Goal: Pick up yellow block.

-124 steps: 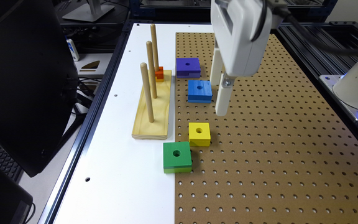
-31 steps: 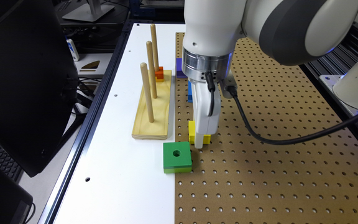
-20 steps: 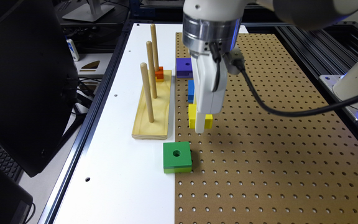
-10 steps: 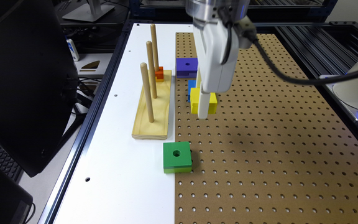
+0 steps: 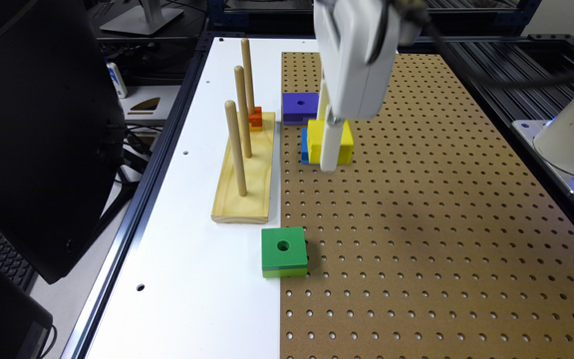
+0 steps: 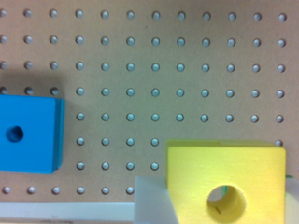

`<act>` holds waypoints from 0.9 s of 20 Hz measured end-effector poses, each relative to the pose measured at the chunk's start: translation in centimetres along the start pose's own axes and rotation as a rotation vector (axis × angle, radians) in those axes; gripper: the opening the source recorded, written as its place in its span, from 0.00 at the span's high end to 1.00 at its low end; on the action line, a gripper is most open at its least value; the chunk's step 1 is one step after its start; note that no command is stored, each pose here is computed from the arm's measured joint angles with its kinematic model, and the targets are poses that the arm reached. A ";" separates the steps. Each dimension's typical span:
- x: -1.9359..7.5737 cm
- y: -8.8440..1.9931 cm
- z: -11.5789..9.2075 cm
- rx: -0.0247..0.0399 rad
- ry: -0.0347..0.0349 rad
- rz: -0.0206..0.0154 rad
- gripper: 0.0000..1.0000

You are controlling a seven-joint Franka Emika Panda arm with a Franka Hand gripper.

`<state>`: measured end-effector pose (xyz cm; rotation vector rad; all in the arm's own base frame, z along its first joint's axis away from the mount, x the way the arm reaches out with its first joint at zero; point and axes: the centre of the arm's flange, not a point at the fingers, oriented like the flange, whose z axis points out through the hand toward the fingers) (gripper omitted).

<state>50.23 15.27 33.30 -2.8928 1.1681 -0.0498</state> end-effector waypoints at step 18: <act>-0.34 0.2 -3.7 0.0042 0.0162 0.0045 1.00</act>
